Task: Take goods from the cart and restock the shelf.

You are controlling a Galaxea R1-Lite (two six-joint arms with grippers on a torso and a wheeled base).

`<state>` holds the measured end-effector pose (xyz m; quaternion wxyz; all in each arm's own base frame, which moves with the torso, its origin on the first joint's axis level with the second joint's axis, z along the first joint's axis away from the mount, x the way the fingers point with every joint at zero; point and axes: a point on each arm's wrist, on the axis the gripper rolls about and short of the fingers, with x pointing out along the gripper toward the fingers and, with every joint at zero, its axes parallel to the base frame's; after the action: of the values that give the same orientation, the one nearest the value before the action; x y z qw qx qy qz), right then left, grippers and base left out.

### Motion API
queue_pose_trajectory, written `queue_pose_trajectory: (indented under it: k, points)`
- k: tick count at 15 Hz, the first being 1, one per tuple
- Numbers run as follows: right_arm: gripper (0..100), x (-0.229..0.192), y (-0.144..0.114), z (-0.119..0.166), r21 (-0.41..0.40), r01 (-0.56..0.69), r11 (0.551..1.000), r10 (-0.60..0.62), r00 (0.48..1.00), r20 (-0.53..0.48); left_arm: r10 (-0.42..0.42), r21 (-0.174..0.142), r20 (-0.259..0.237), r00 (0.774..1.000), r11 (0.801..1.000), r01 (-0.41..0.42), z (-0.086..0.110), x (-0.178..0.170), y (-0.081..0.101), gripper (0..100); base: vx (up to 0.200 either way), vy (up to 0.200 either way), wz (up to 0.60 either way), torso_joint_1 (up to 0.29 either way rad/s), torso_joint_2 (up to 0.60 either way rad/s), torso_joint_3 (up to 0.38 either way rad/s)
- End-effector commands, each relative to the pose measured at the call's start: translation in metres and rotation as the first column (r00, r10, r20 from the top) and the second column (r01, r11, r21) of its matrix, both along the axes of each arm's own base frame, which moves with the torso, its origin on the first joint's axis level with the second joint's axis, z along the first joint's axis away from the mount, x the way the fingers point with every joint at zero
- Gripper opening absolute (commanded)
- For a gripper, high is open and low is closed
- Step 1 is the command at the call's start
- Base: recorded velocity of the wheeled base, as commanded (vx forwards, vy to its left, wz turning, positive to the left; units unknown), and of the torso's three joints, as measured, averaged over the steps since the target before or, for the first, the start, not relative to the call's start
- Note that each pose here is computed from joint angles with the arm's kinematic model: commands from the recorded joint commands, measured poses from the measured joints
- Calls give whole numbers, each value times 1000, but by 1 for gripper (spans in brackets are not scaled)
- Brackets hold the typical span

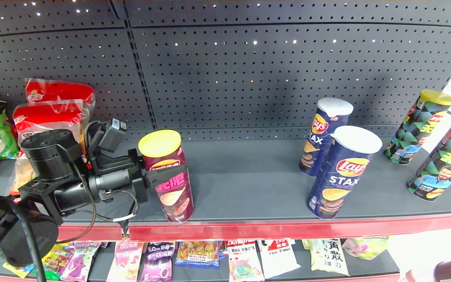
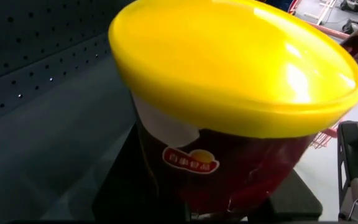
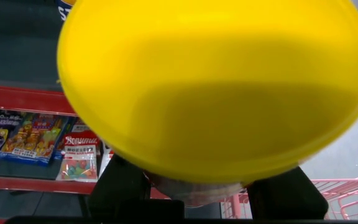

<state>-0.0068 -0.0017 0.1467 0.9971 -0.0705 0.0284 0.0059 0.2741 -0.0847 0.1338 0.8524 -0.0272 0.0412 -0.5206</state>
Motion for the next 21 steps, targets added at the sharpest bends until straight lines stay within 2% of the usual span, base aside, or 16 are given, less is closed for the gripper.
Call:
queue_pose_trajectory:
  k: [1, 4, 5, 9, 11, 12, 13, 14, 17, 19, 21]
  points:
    - [0, 0, 0, 0, 0, -1, 1000, 1, 1000, -1, 1, 1, -7, 1000, 1000, -1, -2, 1, 0, 0, 0, 0, 0, 0, 0, 0]
    - [0, 0, 0, 0, 0, -1, 1000, 1, 1000, -2, -1, 3, -4, 1000, 1000, 1, -2, 1, 0, 0, 0, 0, 0, 0, 0, 0]
    - [0, 0, 0, -1, 0, -1, 1000, 1, 1000, -2, -4, 3, 2, 1000, 1000, 4, -1, 1, 0, 100, 0, 0, 0, 0, 0, 0]
    - [0, 0, 0, -1, 0, 0, 1000, 0, 1000, -2, -4, -1, 23, 1000, 1000, 4, 4, 1, 0, 100, 0, 0, 0, 0, 0, 0]
    - [0, 0, 0, -1, 0, -1, 1000, 1, 1000, -2, -5, -10, 57, 998, 1000, 6, 8, 1, 0, 100, 0, 0, 0, 0, 0, 0]
    - [0, 0, 0, -1, 0, -1, 1000, 1, 1000, -2, -4, -24, 95, 995, 1000, 7, 12, -1, 0, 100, 0, 0, 0, 0, 0, 0]
    - [0, 0, 0, -1, 0, -1, 1000, 1, 1000, -2, -4, -29, 108, 994, 1000, 7, 14, -2, 1, 100, 0, 0, 0, 0, 0, 0]
    - [0, 0, 0, 0, 0, -1, 1000, 1, 1000, -2, -6, -51, 124, 992, 999, 12, 25, -7, 1, 100, 0, 0, 0, 0, 0, 0]
    - [0, 0, 0, 0, 0, -1, 1000, 1, 1000, -1, -2, -99, 128, 992, 995, 15, 45, -17, 5, 100, 0, 0, 0, 0, 0, 0]
    - [0, 0, 0, 0, 0, -1, 1000, 1, 1000, 1, 18, -111, 156, 988, 994, -1, 54, -15, 10, 100, 0, 0, 0, 0, 0, 0]
    - [0, 0, 0, 0, 0, -1, 1000, 1, 1000, 1, 35, -125, 214, 976, 992, -9, 69, -7, 12, 100, 0, 0, 0, 0, 0, 0]
